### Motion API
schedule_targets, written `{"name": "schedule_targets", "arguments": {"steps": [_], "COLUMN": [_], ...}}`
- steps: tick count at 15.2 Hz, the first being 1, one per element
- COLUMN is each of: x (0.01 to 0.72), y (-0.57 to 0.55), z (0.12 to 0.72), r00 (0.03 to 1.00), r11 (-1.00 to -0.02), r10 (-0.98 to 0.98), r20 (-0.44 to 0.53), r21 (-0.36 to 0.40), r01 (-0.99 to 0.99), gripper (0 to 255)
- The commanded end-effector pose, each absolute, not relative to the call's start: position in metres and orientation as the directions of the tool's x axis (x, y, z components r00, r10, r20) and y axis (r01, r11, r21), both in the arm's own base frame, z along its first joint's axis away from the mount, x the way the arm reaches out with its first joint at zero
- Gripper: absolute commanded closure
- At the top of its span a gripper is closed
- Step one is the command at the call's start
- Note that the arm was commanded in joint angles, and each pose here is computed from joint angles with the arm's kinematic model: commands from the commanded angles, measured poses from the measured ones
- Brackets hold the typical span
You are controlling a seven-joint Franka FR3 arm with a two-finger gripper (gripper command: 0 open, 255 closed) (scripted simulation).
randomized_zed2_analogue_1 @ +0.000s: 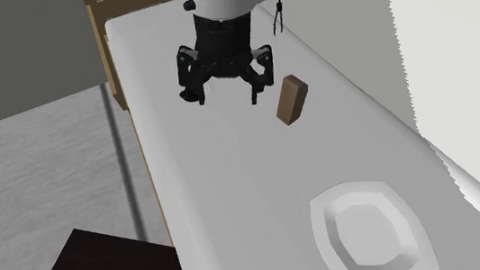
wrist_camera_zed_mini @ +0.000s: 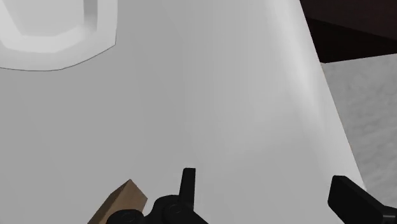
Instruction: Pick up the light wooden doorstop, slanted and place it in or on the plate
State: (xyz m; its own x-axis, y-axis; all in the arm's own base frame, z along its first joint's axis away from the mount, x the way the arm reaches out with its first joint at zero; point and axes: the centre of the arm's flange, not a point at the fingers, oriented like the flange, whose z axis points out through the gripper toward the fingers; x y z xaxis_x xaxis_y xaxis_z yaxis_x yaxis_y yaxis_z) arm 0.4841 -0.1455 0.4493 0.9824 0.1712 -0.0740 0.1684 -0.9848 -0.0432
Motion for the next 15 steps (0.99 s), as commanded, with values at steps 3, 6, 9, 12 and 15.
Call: {"name": "schedule_targets", "arguments": {"steps": [3,6,9,12,15], "x": [0.524,0.554,0.583,0.613,0.643], "y": [-0.175,-0.196,-0.217,-0.238,-0.259], "z": [0.433,0.42,0.407,0.395,0.383], "r00": [0.981,0.98,0.979,0.977,0.976], "r11": [-0.983,-0.982,-0.98,-0.979,-0.977], "r10": [0.182,0.19,0.198,0.205,0.213], "r20": [-0.068,-0.063,-0.059,-0.054,-0.05], "r21": [-0.034,-0.028,-0.021,-0.015,-0.009], "r01": [0.18,0.189,0.197,0.205,0.213], "gripper": [0,0,0,0,0]}}
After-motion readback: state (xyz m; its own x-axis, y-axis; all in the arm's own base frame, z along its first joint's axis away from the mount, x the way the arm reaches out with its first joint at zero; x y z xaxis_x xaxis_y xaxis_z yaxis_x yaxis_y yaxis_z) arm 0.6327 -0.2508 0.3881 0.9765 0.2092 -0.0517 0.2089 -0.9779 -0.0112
